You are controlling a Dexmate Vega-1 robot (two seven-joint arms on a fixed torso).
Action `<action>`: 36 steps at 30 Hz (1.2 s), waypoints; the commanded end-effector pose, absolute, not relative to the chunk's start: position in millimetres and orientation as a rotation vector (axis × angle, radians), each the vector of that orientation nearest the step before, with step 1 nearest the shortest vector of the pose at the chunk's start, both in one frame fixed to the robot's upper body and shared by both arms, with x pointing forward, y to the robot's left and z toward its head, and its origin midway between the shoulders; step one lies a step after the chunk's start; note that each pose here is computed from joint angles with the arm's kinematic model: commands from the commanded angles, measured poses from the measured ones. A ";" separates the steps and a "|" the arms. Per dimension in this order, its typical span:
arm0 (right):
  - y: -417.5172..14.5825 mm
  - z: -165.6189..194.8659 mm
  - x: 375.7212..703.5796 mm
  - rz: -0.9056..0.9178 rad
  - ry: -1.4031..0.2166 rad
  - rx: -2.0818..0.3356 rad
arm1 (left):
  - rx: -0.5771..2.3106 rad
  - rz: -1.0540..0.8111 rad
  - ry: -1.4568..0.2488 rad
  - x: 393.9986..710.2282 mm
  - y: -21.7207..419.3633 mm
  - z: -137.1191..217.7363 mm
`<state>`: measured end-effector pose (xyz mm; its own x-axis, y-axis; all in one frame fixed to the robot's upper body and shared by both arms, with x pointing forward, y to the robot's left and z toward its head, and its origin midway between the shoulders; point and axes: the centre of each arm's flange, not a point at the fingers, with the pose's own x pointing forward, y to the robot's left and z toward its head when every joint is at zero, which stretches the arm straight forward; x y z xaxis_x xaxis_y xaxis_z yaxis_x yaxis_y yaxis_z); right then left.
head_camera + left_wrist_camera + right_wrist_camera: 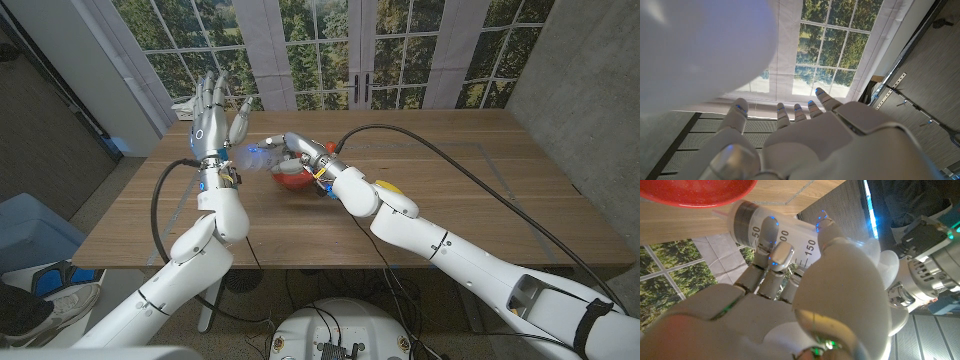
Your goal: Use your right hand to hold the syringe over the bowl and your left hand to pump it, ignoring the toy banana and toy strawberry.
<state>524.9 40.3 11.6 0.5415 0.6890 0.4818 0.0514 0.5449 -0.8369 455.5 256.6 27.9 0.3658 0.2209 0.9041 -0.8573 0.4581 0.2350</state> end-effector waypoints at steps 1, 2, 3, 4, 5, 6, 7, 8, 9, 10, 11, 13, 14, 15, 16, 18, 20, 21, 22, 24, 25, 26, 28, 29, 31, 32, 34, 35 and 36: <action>37.0 14.0 528.6 0.415 -0.956 -0.916 | 0.717 0.694 -0.970 444.7 258.0 23.8; 36.8 14.1 528.8 0.412 -0.958 -0.918 | 0.725 0.716 -0.971 443.2 257.8 23.2; 36.5 14.1 529.1 0.407 -0.961 -0.917 | 0.723 0.726 -0.972 442.2 257.8 22.5; 36.2 14.1 529.6 0.397 -0.964 -0.917 | 0.713 0.718 -0.971 441.7 258.1 22.2; 35.9 14.1 530.6 0.388 -0.961 -0.910 | 0.702 0.704 -0.976 441.4 258.1 22.0; 35.6 14.3 531.8 0.385 -0.965 -0.908 | 0.692 0.703 -0.981 440.5 257.7 21.5; 35.1 14.8 533.1 0.377 -0.968 -0.905 | 0.683 0.702 -0.987 439.5 257.5 21.0; 34.4 15.0 534.3 0.366 -0.976 -0.900 | 0.675 0.687 -0.990 438.9 257.6 20.9; 33.5 15.6 535.6 0.355 -0.981 -0.902 | 0.666 0.671 -0.991 438.3 257.6 20.6; 32.2 16.3 536.8 0.352 -0.979 -0.897 | 0.658 0.660 -0.997 438.1 257.7 20.1; 30.9 16.5 537.7 0.344 -0.987 -0.893 | 0.660 0.677 -1.002 437.2 257.3 19.5; 29.2 17.0 538.9 0.327 -0.989 -0.895 | 0.662 0.672 -1.001 437.2 257.8 18.9; 28.1 16.9 539.7 0.328 -0.989 -0.887 | 0.643 0.642 -1.001 438.2 258.5 18.5; 27.8 16.5 539.6 0.312 -0.994 -0.892 | 0.629 0.620 -1.004 438.6 259.2 18.1; 27.3 16.4 539.7 0.298 -0.995 -0.895 | 0.617 0.615 -1.007 439.2 259.7 17.0; 25.2 16.8 540.2 0.287 -0.994 -0.880 | 0.581 0.563 -1.013 440.9 261.9 15.8; 22.6 17.5 541.3 0.280 -0.996 -0.875 | 0.546 0.543 -1.027 442.1 264.2 13.5; 21.4 17.7 541.4 0.269 -1.002 -0.872 | 0.534 0.536 -1.027 442.3 265.2 12.5; 20.6 18.1 541.7 0.263 -1.010 -0.879 | 0.515 0.516 -1.026 442.7 266.4 11.7; 18.4 18.3 543.0 0.253 -1.018 -0.867 | 0.465 0.459 -1.034 445.0 269.2 9.9; 17.5 18.7 543.6 0.236 -1.030 -0.878 | 0.451 0.440 -1.029 445.4 270.3 9.6; 15.9 19.5 545.3 0.245 -1.040 -0.871 | 0.450 0.430 -1.029 445.9 271.0 9.4; 13.1 21.3 547.2 0.238 -1.052 -0.859 | 0.444 0.411 -1.030 446.7 271.1 8.7; 11.5 21.5 547.8 0.225 -1.065 -0.857 | 0.437 0.398 -1.024 447.2 270.9 8.5; 8.5 22.2 549.4 0.201 -1.089 -0.855 | 0.430 0.387 -1.024 448.4 270.6 8.0; 7.1 22.8 550.5 0.196 -1.093 -0.858 | 0.424 0.375 -1.018 449.0 270.5 8.1; 3.7 23.8 552.9 0.186 -1.093 -0.848 | 0.396 0.349 -1.012 450.7 271.0 8.0; 2.9 24.5 553.5 0.178 -1.094 -0.857 | 0.381 0.326 -1.006 451.6 271.6 8.1; 1.0 25.1 555.5 0.193 -1.104 -0.863 | 0.367 0.313 -1.002 452.5 272.2 7.8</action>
<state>547.4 14.6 18.8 0.5144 0.5591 0.6503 0.2115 0.6521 -0.7280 447.4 265.5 10.5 0.4563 0.1246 0.8811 -0.5586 0.8109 0.1746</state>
